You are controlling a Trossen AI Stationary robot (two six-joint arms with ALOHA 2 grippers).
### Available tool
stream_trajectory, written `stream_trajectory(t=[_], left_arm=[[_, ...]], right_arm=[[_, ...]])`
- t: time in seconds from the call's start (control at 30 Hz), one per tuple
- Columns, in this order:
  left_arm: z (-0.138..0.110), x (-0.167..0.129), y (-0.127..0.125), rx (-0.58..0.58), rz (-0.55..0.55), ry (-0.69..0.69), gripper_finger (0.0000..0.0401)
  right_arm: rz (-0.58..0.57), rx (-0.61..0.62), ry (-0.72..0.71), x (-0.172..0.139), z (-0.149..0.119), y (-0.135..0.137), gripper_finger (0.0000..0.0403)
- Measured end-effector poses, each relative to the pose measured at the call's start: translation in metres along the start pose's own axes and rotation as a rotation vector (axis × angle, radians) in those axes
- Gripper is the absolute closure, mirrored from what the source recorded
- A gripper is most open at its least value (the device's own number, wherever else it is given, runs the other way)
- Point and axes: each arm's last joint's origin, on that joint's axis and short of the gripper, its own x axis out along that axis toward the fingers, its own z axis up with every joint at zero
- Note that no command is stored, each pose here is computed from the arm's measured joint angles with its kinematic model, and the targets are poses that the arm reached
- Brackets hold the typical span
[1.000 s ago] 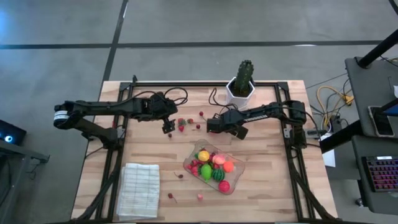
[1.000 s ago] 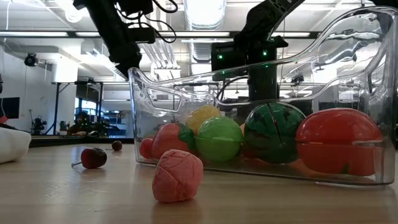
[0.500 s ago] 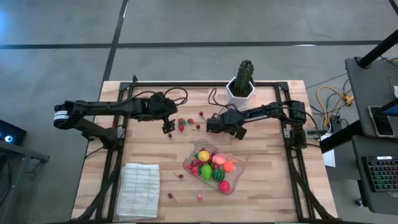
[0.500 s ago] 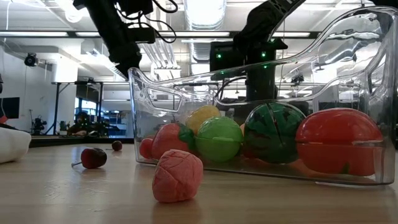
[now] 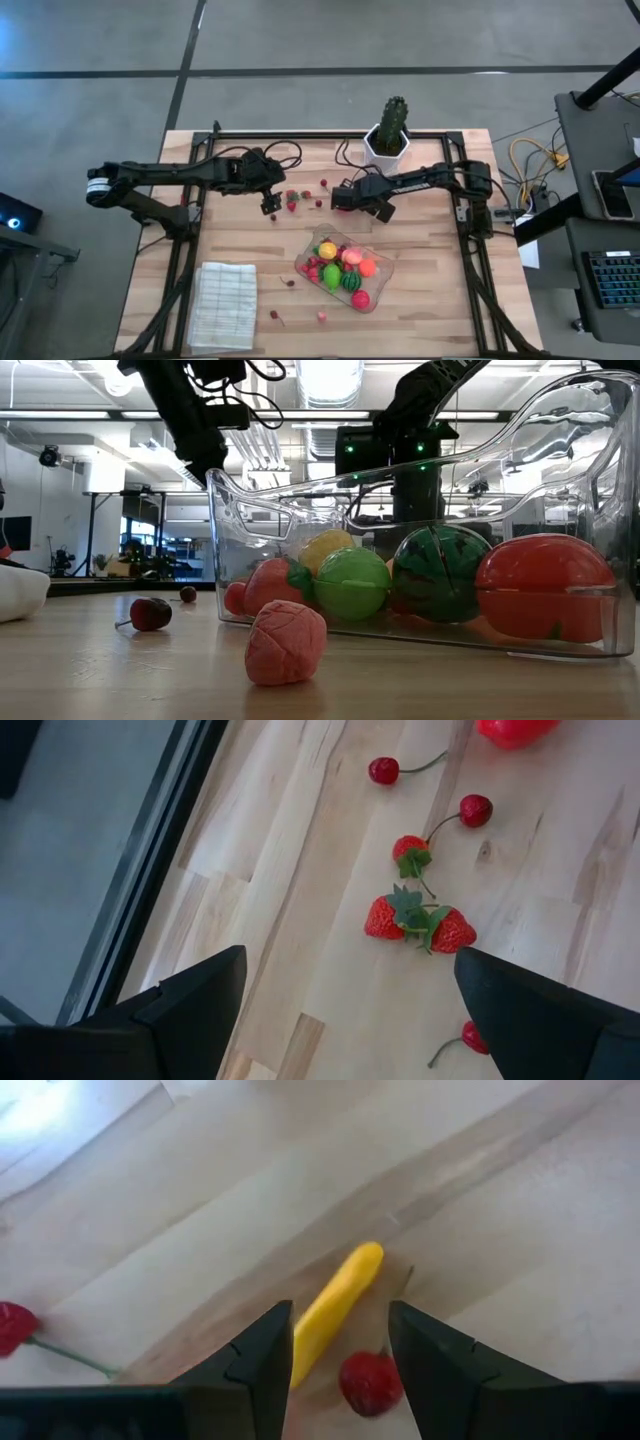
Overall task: Pick and placing Produce into tupperware
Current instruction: Put the yellow corn into the transparent bin
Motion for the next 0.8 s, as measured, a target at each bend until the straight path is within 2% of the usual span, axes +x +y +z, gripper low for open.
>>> stream_trajectory(t=[0.4, 0.8], left_arm=[[0.000, 0.000, 0.000, 0.024, 0.000, 0.000, 0.0059], [0.000, 0.000, 0.000, 0.025, 0.000, -0.001, 0.0059]], right_arm=[[0.013, -0.042, 0.002, 0.005, 0.009, 0.006, 0.0243], [-0.003, -0.063, 0.004, 0.012, 0.008, 0.001, 0.0243]])
